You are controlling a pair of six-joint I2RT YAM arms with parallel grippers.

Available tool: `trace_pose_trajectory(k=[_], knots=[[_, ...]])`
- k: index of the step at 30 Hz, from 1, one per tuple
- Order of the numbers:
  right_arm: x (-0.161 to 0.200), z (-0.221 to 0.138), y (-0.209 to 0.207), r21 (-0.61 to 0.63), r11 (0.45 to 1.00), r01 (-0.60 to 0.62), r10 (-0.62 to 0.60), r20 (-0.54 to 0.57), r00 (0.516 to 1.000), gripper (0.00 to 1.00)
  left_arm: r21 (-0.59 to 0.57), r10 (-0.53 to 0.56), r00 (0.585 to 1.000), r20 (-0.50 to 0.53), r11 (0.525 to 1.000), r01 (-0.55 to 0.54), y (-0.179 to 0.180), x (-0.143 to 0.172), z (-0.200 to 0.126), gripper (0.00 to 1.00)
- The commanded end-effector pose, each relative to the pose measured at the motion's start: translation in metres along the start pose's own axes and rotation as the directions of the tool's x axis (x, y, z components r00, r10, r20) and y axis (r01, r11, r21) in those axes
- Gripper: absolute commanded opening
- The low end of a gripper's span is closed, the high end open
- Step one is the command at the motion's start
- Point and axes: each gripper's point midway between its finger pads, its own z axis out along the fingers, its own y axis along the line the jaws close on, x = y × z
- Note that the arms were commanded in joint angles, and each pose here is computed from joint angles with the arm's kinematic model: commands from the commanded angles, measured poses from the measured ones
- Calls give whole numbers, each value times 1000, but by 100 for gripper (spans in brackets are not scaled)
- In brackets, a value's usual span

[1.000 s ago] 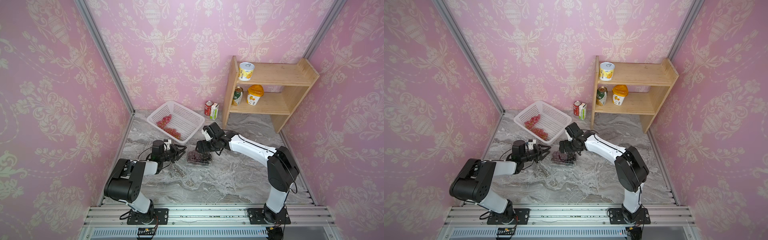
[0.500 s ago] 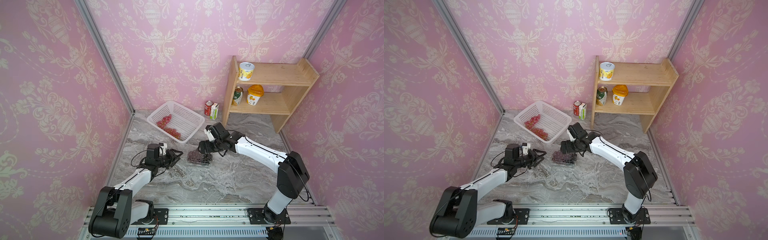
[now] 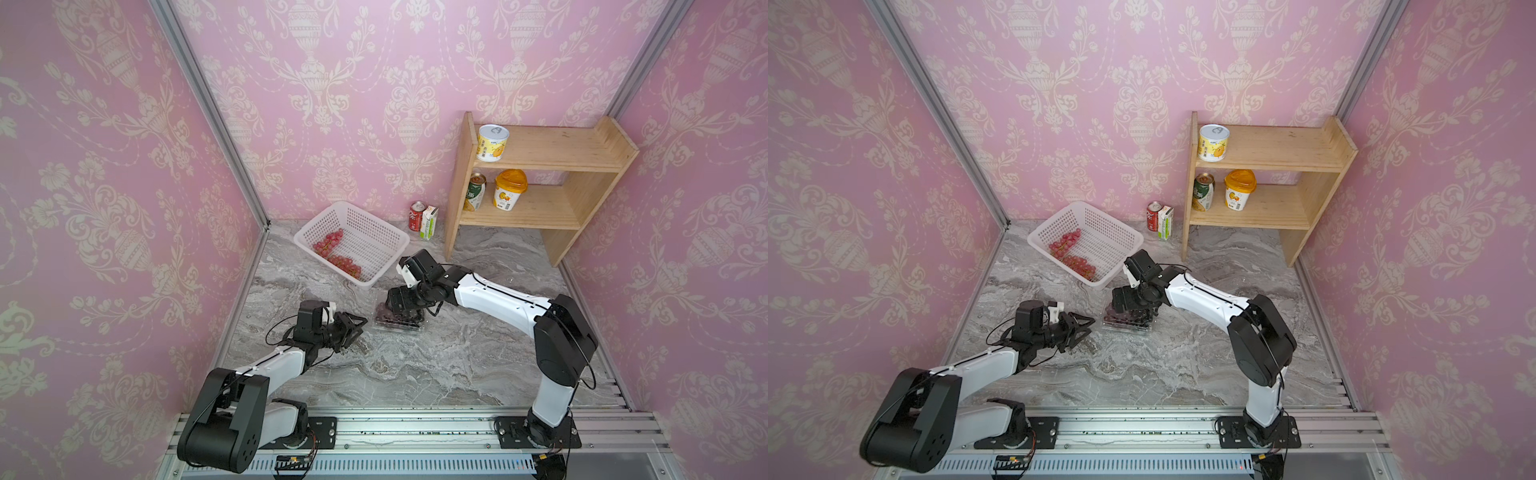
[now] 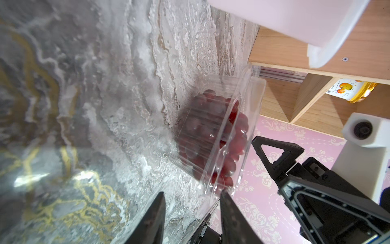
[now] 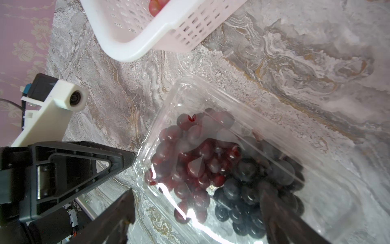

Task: Pack grapes into containers
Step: Close the packing box at the center of the board.

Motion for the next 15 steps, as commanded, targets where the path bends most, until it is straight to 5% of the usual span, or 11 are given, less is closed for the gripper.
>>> trace_pose_trajectory(k=[1,15], knots=[[-8,0,10,-20,1000,15,-15,11,1000,94,46,-2,1000,13,999,1,-8,-2,2,44],[-5,9,6,-12,1000,7,-7,-9,1000,93,63,-13,1000,-4,998,13,-5,5,11,42]])
